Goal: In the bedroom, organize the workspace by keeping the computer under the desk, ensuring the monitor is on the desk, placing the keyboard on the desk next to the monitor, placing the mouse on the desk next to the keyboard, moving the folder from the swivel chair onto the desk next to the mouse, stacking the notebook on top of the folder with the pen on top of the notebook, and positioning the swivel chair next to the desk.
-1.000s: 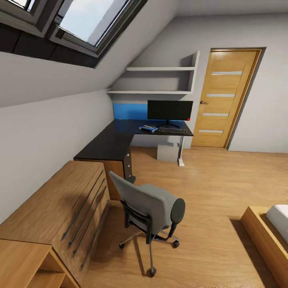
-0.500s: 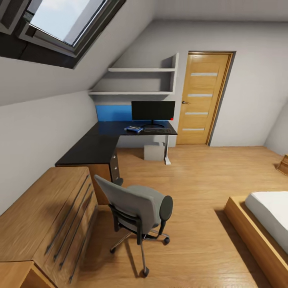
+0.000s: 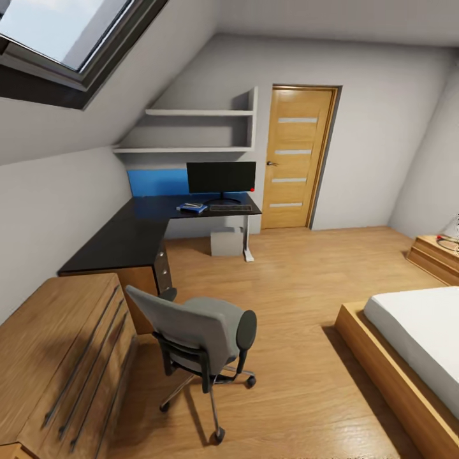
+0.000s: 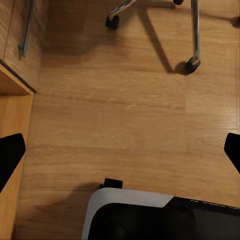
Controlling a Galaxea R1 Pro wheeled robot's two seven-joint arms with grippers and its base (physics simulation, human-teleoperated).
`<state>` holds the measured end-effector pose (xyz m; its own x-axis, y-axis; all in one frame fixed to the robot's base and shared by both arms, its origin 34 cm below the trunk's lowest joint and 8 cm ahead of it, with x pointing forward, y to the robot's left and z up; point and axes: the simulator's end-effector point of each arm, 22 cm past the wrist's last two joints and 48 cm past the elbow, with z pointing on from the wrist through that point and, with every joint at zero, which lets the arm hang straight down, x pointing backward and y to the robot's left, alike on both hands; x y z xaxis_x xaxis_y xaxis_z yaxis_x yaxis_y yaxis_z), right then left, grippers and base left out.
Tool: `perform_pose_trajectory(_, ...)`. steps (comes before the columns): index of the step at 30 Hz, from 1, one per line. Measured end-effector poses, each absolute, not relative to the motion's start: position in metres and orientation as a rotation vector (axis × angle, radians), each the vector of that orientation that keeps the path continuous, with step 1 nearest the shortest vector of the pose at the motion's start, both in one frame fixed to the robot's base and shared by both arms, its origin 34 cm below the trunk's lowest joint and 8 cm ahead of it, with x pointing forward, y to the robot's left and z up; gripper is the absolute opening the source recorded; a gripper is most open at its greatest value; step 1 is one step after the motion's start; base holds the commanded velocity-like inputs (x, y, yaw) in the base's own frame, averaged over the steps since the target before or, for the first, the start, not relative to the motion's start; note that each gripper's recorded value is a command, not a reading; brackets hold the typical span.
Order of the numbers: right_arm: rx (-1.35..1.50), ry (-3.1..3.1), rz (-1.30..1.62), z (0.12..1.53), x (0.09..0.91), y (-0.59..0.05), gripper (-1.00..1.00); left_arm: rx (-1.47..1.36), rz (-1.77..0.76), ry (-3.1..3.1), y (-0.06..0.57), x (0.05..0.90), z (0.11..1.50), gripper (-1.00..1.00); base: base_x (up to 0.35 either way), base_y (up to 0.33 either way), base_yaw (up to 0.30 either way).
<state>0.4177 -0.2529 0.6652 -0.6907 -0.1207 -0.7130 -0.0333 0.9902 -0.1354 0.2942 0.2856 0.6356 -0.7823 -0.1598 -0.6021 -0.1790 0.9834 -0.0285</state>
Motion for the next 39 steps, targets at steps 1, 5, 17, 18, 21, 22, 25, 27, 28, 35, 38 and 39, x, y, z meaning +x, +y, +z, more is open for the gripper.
perform_pose_trajectory(1,-0.107,2.332,-0.141,0.665,0.418,-0.252,1.0,-0.236,0.039,2.484,0.285,0.294,0.636,1.0,0.0,0.0,-0.053)
perform_pose_trajectory(5,-0.109,2.333,-0.139,0.665,0.418,-0.251,1.0,-0.236,0.04,2.484,0.286,0.294,0.636,1.0,-0.001,0.001,-0.031)
perform_pose_trajectory(17,-0.112,2.336,-0.13,0.664,0.417,-0.246,1.0,-0.238,0.04,2.484,0.286,0.294,0.636,1.0,-0.11,0.106,-0.006)
perform_pose_trajectory(18,-0.113,2.336,-0.128,0.664,0.417,-0.245,1.0,-0.238,0.041,2.484,0.286,0.294,0.636,1.0,-0.041,0.037,-0.001)
perform_pose_trajectory(21,-0.114,2.336,-0.126,0.664,0.417,-0.244,1.0,-0.239,0.041,2.484,0.286,0.294,0.636,1.0,-0.027,0.024,0.0)
perform_pose_trajectory(22,-0.114,2.336,-0.126,0.665,0.417,-0.244,1.0,-0.239,0.041,2.484,0.286,0.294,0.636,1.0,-0.014,0.012,0.0)
perform_pose_trajectory(25,-0.114,2.335,-0.125,0.665,0.418,-0.244,1.0,-0.242,0.043,2.483,0.286,0.294,0.636,1.0,-0.008,0.007,0.0)
perform_pose_trajectory(27,-0.114,2.335,-0.125,0.665,0.418,-0.244,1.0,-0.244,0.044,2.483,0.287,0.294,0.636,1.0,-0.004,0.004,0.0)
perform_pose_trajectory(28,-0.114,2.335,-0.125,0.665,0.418,-0.244,1.0,-0.244,0.044,2.483,0.287,0.294,0.636,1.0,-0.003,0.003,0.0)
perform_pose_trajectory(35,-0.113,2.333,-0.123,0.665,0.418,-0.244,1.0,-0.248,0.043,2.481,0.286,0.295,0.636,1.0,-0.001,0.001,0.0)
perform_pose_trajectory(38,-0.116,2.332,-0.114,0.665,0.418,-0.242,1.0,-0.248,0.043,2.48,0.286,0.295,0.636,1.0,0.0,0.0,0.0)
perform_pose_trajectory(39,-0.118,2.332,-0.109,0.665,0.418,-0.241,1.0,-0.248,0.043,2.481,0.285,0.295,0.636,1.0,0.0,0.0,0.0)
